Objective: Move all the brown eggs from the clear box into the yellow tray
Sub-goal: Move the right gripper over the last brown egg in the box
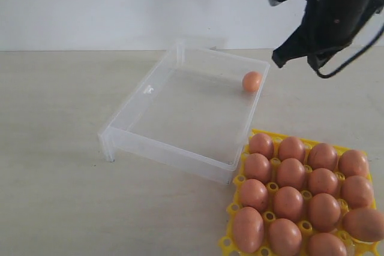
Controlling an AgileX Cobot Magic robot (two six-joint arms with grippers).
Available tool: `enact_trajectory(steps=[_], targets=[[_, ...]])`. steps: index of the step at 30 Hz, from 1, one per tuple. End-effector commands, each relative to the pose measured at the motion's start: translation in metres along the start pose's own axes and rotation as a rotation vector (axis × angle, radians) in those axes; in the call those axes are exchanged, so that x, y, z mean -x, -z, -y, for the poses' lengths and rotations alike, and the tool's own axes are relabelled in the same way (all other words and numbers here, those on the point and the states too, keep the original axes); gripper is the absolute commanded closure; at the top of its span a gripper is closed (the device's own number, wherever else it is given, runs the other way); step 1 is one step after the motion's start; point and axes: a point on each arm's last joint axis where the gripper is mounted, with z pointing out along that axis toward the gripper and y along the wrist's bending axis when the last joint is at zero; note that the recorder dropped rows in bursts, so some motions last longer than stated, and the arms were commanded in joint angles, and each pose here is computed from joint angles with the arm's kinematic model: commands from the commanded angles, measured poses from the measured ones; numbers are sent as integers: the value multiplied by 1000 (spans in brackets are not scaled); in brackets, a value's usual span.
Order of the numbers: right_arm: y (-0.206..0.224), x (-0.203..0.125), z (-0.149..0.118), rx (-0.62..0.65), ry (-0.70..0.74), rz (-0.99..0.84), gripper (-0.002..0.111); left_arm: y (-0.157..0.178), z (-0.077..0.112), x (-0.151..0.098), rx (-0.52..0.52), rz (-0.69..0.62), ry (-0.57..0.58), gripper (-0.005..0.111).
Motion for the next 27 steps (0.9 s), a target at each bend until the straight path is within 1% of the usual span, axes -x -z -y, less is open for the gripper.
enact_trajectory(steps=[1,2,3,4,6,7,8,11,14,17,20,24,27], targets=[[-20,53,-25,98,18,-21,107,0,0,-1,-2,2,-2,103],[-26,72,-35,150,-2,35,101,0,0,-1,-2,2,-2,103],[-27,81,-38,182,-22,73,95,0,0,-1,-2,2,-2,103],[-29,95,-45,267,-75,144,81,0,0,-1,-2,2,-2,103],[-37,110,-56,371,-149,213,63,0,0,-1,-2,2,-2,103],[-44,112,-58,383,-182,212,62,0,0,-1,-2,2,-2,103],[-59,114,-62,378,-218,204,63,0,0,-1,-2,2,-2,103],[-90,116,-59,262,-300,204,63,0,0,-1,-2,2,-2,103],[-106,114,-55,162,-320,186,62,0,0,-1,-2,2,-2,103],[-112,114,-51,112,-347,184,62,0,0,-1,-2,2,-2,103],[-115,113,-48,79,-407,183,62,0,0,-1,-2,2,-2,103],[-124,109,-50,90,-478,130,62,0,0,-1,-2,2,-2,103],[-133,104,-50,97,-497,80,62,0,0,-1,-2,2,-2,103]])
